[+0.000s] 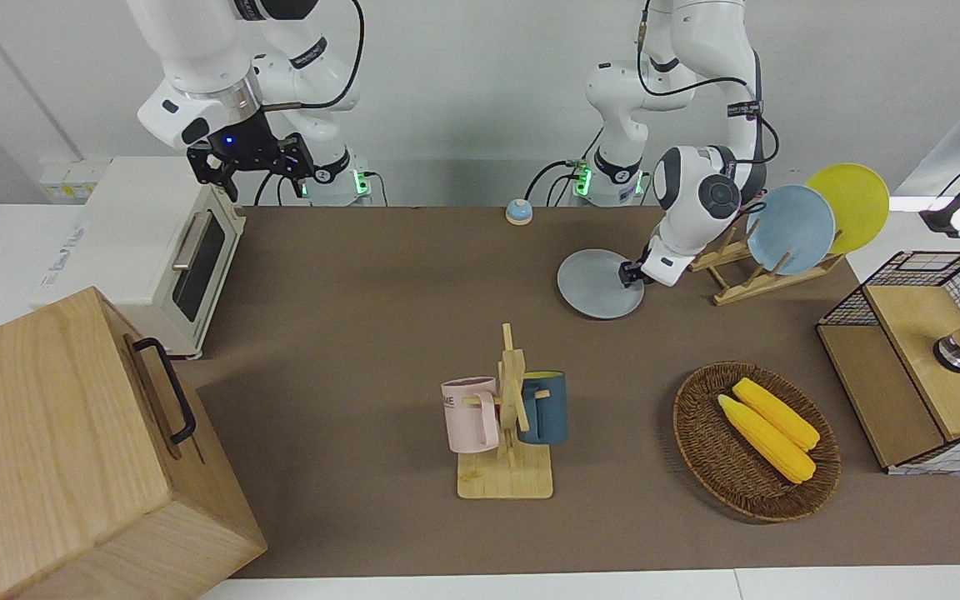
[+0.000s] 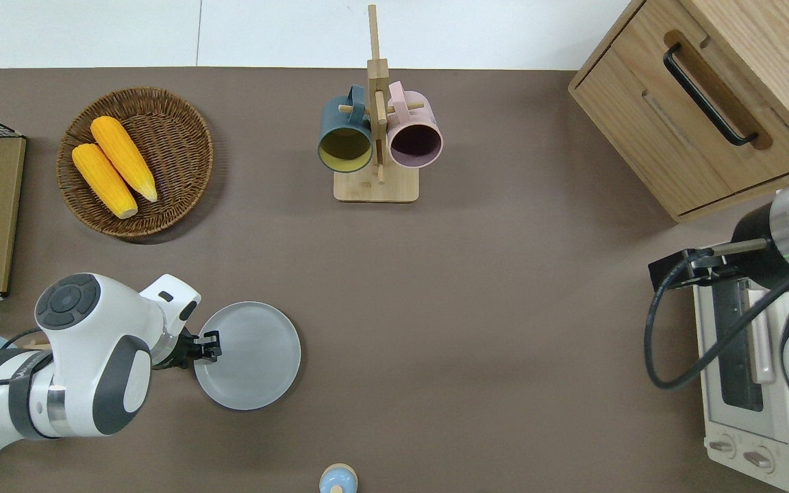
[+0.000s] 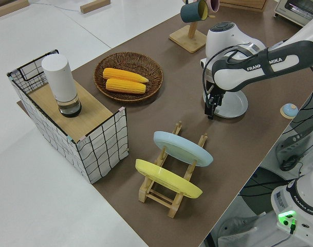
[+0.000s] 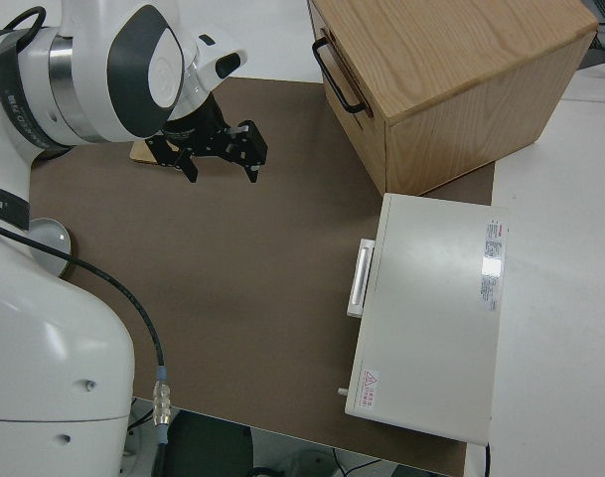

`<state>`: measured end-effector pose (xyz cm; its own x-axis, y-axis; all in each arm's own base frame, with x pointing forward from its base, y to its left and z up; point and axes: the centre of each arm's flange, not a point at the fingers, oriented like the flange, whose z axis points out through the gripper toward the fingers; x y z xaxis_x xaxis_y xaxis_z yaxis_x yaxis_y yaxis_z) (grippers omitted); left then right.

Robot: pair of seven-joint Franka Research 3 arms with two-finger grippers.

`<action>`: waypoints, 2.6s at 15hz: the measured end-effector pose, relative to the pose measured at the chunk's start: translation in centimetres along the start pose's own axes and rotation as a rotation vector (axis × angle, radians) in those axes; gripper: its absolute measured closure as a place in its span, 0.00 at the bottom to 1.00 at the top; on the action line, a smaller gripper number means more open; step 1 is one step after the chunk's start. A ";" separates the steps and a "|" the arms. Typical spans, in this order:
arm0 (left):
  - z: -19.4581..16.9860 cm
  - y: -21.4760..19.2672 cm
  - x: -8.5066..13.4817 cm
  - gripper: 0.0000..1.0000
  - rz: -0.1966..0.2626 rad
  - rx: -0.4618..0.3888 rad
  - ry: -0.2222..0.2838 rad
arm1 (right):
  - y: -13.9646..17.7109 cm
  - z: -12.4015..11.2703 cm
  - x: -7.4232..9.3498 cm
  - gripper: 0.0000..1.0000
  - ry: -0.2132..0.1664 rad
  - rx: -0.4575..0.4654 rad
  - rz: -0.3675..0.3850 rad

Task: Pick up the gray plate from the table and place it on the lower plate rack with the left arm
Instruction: 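Close the left gripper on the gray plate rim and lift it, then carry the gray plate with the left gripper toward the wooden rack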

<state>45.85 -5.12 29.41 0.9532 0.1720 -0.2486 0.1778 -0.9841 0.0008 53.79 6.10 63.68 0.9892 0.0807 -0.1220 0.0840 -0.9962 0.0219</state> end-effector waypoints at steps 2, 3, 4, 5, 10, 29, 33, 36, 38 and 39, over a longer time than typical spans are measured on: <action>0.0 0.0 0.0 0.70 -0.004 0.000 0.000 | 0.0 0.0 0.0 0.01 0.000 0.000 0.000; 0.0 0.0 0.0 0.81 -0.005 0.000 0.000 | 0.0 0.0 0.0 0.01 0.000 0.000 0.000; -0.2 0.0 0.0 0.90 -0.005 -0.001 0.001 | 0.0 0.0 0.0 0.01 0.000 0.000 0.000; -0.4 0.1 -0.1 0.92 -0.004 -0.002 0.004 | 0.0 0.0 0.0 0.01 0.000 0.000 0.000; -0.4 0.1 -0.1 0.92 -0.004 -0.003 0.005 | 0.0 0.0 0.0 0.01 0.000 0.000 0.000; -11.8 -1.5 2.8 0.96 -0.044 -0.039 0.036 | 0.0 0.0 0.0 0.01 0.000 0.000 0.000; -16.8 -4.2 2.5 0.96 -0.095 0.043 0.033 | 0.0 0.0 0.0 0.01 0.000 0.000 0.000; -19.8 -5.2 1.6 0.96 -0.122 0.147 0.032 | 0.0 0.0 0.0 0.01 0.000 0.000 0.000; -21.4 -6.3 0.8 0.96 -0.151 0.243 0.011 | 0.0 0.0 0.0 0.01 0.000 0.000 0.000; -21.9 -6.9 0.6 0.96 -0.156 0.301 0.011 | 0.0 0.0 0.0 0.01 0.000 0.000 0.000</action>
<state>50.56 2.80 50.45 0.9230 0.3205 -0.2131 0.2431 -0.9147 -0.3227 53.79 6.10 63.68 0.9892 0.0808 -0.1220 0.0840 -0.9962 0.0219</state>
